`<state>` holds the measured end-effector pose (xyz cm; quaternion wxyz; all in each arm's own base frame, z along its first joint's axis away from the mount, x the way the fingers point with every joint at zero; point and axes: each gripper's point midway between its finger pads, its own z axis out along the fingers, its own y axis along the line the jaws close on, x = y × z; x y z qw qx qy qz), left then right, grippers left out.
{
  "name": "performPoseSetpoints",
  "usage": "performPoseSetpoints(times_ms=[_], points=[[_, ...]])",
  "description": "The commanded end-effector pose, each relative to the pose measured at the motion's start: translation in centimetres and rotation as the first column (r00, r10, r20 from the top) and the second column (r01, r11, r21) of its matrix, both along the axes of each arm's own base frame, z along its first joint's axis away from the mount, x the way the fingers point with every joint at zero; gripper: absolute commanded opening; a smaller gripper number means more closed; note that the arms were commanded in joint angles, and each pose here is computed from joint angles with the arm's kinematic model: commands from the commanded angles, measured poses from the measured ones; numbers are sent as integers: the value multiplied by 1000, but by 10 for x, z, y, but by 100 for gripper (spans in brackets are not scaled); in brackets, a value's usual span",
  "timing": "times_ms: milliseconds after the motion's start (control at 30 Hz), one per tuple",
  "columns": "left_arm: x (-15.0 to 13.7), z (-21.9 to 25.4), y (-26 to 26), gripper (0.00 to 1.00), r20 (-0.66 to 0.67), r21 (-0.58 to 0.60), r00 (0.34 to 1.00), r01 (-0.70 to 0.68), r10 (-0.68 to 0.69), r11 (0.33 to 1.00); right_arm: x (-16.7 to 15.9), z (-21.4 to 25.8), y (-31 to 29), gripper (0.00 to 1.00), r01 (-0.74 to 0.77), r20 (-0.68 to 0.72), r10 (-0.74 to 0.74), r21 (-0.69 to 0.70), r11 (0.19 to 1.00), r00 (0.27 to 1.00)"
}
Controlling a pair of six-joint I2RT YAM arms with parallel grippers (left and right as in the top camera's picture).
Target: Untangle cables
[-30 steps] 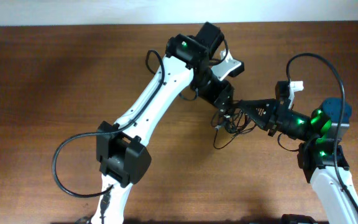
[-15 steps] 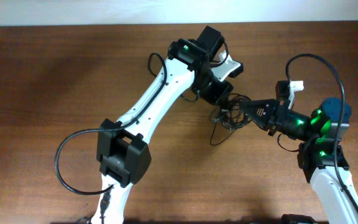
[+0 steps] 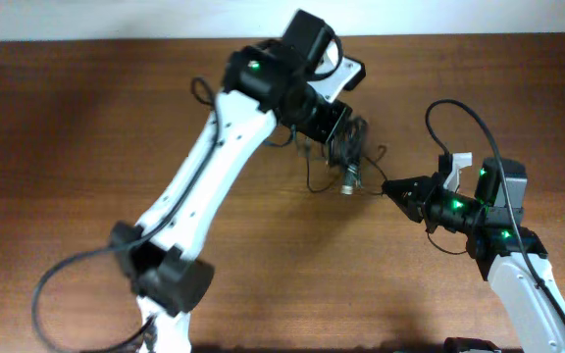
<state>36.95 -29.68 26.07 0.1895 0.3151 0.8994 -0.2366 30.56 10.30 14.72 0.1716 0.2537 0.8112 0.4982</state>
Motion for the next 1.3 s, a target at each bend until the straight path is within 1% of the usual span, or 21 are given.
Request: performPoseSetpoints(times_ms=[0,100,167,233,267,300,367,400,433,500,567,600,667,733,767,967,1033,1100,1167,1267], points=[[-15,69,14,0,156,-73,988,2,9,997,0,-27,-21,4,93,-73,-104,-135,986,992],[-21,88,22,0,189,-95,981,-34,51,995,-8,-39,-25,5,108,-138,-132,-167,980,982],[-12,88,34,0,192,-68,969,-145,155,987,-10,-40,-25,9,104,-149,-129,-163,981,980],[-2,83,50,0,204,-19,946,-254,253,967,-11,-39,-23,10,100,-150,-123,-157,983,981],[2,80,58,0,210,6,929,-312,304,950,-11,-38,-22,12,93,-150,-116,-148,985,982],[5,78,65,0,212,21,914,-357,345,934,-12,-37,-20,16,86,-150,-107,-138,987,983],[5,76,68,0,197,24,902,-397,385,917,-13,-33,-15,31,66,-145,-81,-108,992,986],[4,75,65,0,187,19,907,-386,376,922,-13,-29,-12,42,51,-133,-62,-87,995,989],[1,73,60,0,168,12,917,-368,361,930,-12,-22,-7,50,26,-105,-31,-54,998,994],[-5,66,51,0,137,11,933,-337,333,941,-7,4,7,54,-58,13,58,30,998,998],[-9,59,46,0,123,26,940,-324,319,946,-4,28,16,57,-134,128,123,81,988,984],[-13,55,41,0,103,26,948,-306,302,952,-2,41,20,59,-163,178,142,106,981,974],[-26,53,26,0,60,-2,973,-224,224,974,3,52,20,62,-166,213,137,126,978,967],[-40,57,8,0,54,-49,995,-84,87,995,5,54,19,64,-155,217,125,127,980,968],[-46,58,2,0,60,-59,997,-36,39,998,5,54,19,64,-154,218,124,126,980,968],[-59,60,-10,0,41,-84,999,15,-11,996,5,54,19,64,-154,218,123,126,980,968],[-63,60,-15,0,53,-80,998,41,-36,996,5,54,19,64,-154,218,124,126,980,968],[-62,58,-17,0,61,-71,997,40,-36,997,5,54,19,64,-154,218,124,127,980,968],[-53,51,-15,0,83,-31,996,15,-12,999,5,54,20,64,-141,182,112,156,978,977],[-49,38,-19,0,62,-12,998,14,-13,1000,5,54,20,63,-135,169,107,167,977,980]])
